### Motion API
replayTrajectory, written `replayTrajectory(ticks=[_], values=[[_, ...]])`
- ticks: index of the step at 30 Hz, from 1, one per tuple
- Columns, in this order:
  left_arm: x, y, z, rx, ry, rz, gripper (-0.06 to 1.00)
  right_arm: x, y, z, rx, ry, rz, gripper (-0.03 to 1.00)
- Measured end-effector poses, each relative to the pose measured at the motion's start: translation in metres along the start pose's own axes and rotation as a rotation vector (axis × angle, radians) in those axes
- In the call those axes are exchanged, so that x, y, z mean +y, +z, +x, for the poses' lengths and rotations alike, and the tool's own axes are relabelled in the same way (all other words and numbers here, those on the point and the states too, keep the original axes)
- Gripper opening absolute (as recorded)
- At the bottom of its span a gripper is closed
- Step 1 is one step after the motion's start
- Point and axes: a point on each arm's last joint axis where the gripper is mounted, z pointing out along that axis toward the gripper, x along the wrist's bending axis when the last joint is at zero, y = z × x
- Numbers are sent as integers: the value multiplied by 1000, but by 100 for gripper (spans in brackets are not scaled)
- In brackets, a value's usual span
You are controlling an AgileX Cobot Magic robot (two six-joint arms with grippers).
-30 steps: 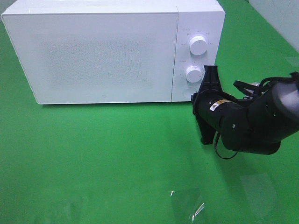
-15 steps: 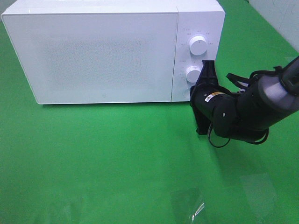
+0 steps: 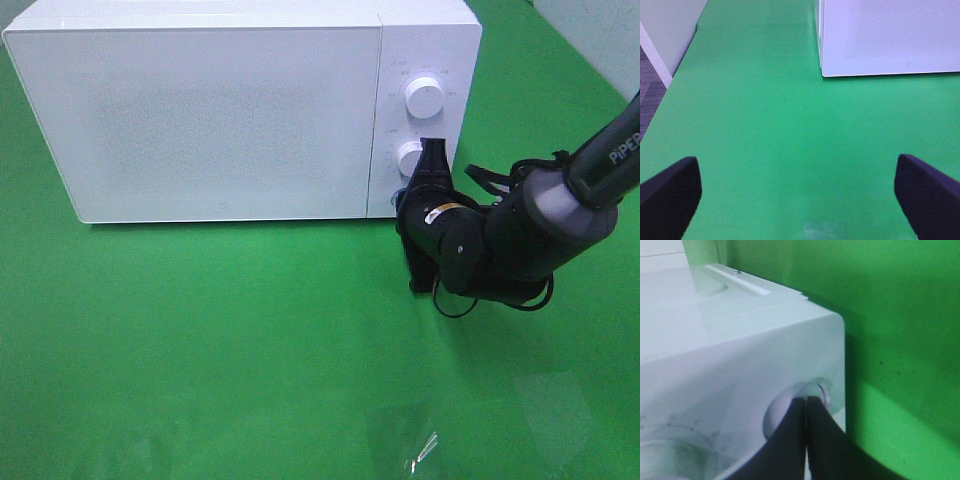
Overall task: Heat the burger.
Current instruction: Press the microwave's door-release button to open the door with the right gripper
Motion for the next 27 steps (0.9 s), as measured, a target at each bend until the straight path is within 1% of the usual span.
replayTrajectory(ticks=[5,14,20,27], values=[[0,0,0,0,0,0,97,3,1,0,2,4,-11,0],[0,0,0,0,0,0,97,6,1,0,36,-8,-16,0],[0,0,0,0,0,0,97,6,1,2,73,19,-3,0],[0,0,0,0,0,0,97,3,2,4,76,37,-2,0]])
